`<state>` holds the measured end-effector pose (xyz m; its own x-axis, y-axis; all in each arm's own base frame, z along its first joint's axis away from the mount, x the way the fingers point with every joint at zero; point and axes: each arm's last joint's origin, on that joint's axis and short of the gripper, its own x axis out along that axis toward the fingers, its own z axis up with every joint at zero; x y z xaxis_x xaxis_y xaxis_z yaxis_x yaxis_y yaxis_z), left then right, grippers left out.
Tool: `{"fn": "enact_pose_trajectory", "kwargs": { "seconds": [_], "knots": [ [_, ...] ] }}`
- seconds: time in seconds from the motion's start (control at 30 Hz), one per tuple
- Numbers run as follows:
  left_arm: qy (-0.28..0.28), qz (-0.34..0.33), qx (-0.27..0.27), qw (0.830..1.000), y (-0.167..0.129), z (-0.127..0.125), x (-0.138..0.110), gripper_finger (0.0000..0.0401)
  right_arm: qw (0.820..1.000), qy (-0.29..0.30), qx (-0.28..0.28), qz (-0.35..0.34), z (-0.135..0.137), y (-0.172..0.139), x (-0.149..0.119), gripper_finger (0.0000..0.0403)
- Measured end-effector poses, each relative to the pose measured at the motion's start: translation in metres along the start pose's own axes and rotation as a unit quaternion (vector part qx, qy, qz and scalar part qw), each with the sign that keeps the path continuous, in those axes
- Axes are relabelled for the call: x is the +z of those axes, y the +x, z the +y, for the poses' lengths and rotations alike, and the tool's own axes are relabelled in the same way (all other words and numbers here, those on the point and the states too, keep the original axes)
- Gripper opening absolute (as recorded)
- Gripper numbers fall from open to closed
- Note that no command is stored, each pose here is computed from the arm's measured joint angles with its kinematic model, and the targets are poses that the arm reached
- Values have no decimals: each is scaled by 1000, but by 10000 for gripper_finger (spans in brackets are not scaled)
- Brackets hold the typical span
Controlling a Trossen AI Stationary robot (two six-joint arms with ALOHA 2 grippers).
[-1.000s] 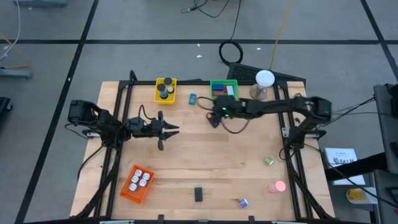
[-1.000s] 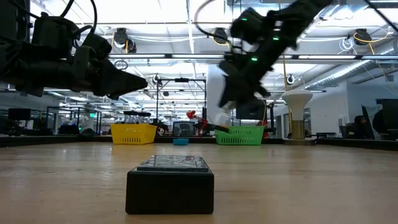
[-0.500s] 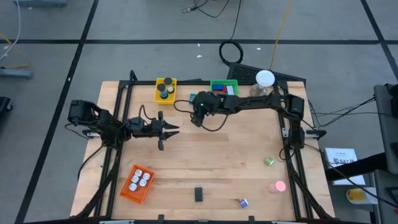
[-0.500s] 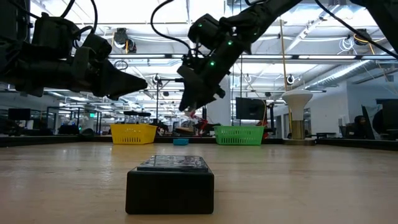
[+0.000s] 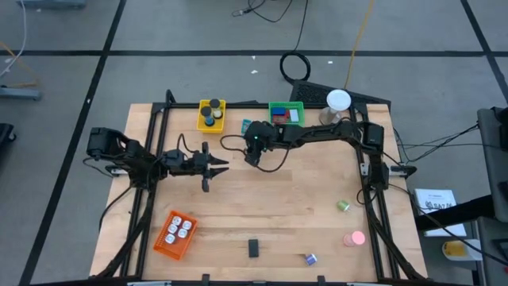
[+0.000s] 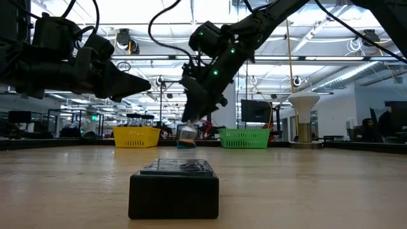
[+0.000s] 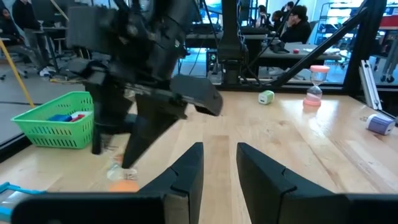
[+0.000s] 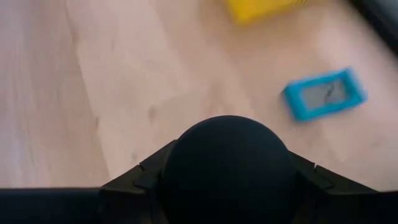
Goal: Pick & Place Office items
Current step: Put the orange hourglass into the yellow bin
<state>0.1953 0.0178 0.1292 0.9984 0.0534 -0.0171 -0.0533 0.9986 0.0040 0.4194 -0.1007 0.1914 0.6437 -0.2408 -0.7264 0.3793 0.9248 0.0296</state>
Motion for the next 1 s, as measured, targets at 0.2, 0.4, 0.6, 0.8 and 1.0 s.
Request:
{"fn": "enact_pose_trajectory", "kwargs": {
  "seconds": [0.2, 0.4, 0.6, 0.8, 1.0],
  "knots": [
    [0, 3, -1, 1000, 0, 0, -1, 97, 1000, -12, 12, -16, 5, 7, 0, 203],
    [-31, 13, 1, 999, 0, 0, -3, 97, 1000, -11, 11, -19, 6, 14, -1, 241],
    [-47, 15, 15, 999, 0, 1, -3, 97, 999, -18, -9, -35, 7, 8, 3, 258],
    [-57, 13, 35, 998, 0, 4, -3, 97, 996, -38, -16, -75, 13, -33, 22, 270],
    [-77, 11, 46, 996, -1, 8, -3, 97, 993, -69, -10, -95, 14, -76, 21, 219]
  ]
}}
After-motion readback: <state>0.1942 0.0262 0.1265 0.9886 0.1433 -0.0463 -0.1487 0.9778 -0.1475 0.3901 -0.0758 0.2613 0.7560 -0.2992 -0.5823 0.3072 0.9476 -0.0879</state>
